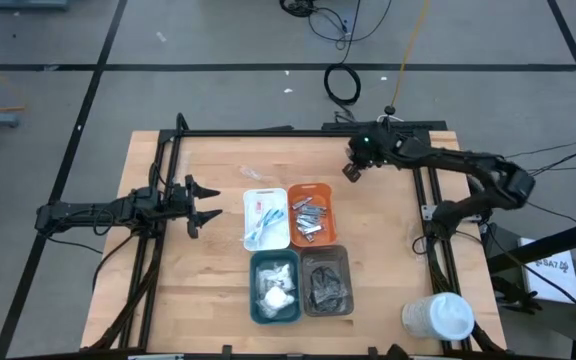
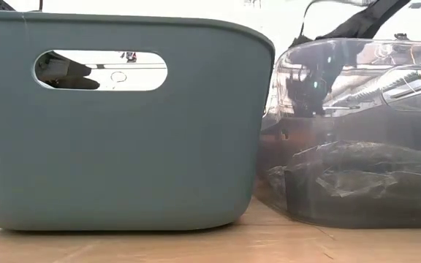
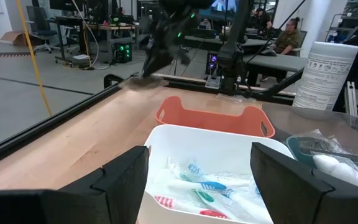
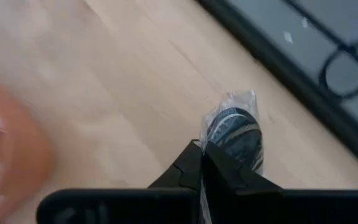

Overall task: Pick & Place Travel size toiletries
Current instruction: Put the hairbrush into the gray bin, then return to Home Position

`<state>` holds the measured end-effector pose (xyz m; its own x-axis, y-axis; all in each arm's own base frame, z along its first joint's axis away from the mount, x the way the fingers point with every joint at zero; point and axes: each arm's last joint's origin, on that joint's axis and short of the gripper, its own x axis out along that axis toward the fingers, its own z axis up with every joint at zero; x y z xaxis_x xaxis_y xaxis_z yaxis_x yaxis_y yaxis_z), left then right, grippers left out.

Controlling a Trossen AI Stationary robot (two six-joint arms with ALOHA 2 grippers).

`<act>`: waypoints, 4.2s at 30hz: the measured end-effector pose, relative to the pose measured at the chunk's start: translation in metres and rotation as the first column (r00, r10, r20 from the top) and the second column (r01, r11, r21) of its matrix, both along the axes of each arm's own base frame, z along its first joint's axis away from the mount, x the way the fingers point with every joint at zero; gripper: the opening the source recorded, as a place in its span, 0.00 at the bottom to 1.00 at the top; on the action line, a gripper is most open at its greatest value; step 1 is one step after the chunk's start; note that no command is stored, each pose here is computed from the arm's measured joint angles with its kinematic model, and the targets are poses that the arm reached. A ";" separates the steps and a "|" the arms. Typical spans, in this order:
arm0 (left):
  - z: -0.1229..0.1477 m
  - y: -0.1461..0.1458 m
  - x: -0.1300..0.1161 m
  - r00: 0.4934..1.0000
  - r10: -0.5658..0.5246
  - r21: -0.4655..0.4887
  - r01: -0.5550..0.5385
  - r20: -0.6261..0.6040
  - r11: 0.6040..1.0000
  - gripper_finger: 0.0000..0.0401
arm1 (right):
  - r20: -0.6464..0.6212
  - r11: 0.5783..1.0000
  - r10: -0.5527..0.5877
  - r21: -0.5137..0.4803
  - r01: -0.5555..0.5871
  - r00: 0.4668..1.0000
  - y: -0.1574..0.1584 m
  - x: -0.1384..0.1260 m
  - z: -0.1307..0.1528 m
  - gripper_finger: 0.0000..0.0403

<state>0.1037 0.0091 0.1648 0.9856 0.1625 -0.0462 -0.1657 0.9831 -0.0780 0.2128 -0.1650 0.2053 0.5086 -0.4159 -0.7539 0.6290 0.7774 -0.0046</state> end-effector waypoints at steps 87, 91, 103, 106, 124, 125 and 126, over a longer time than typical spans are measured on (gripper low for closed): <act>0.000 0.000 0.000 1.000 0.000 0.000 0.000 0.000 1.000 0.68 | 0.410 0.581 0.757 -0.066 -0.812 0.508 0.189 -0.007 0.086 0.51; 0.000 0.000 0.000 1.000 0.000 0.000 0.000 0.001 1.000 0.68 | 0.406 0.606 0.756 -0.138 -0.783 0.514 0.177 -0.041 0.103 0.52; 0.000 0.000 0.000 1.000 0.000 0.000 0.000 0.000 1.000 0.68 | 0.383 0.898 0.424 -0.296 -0.326 0.820 0.156 -0.111 0.096 0.51; 0.000 0.000 0.000 1.000 0.000 0.000 0.000 0.000 1.000 0.68 | 0.419 0.921 0.356 -0.307 -0.238 0.835 0.154 -0.118 0.079 0.52; 0.000 0.000 0.000 1.000 0.000 0.000 0.000 0.000 1.000 0.68 | 0.625 0.883 0.414 -0.452 -0.126 0.662 0.155 -0.125 0.001 0.51; 0.000 0.000 0.000 1.000 0.000 0.000 0.000 0.000 1.000 0.68 | 0.624 0.884 0.412 -0.449 -0.127 0.664 0.154 -0.124 -0.004 0.51; 0.000 0.000 0.000 1.000 0.000 0.000 0.000 0.000 1.000 0.68 | 0.623 0.886 0.411 -0.446 -0.129 0.666 0.154 -0.123 -0.008 0.51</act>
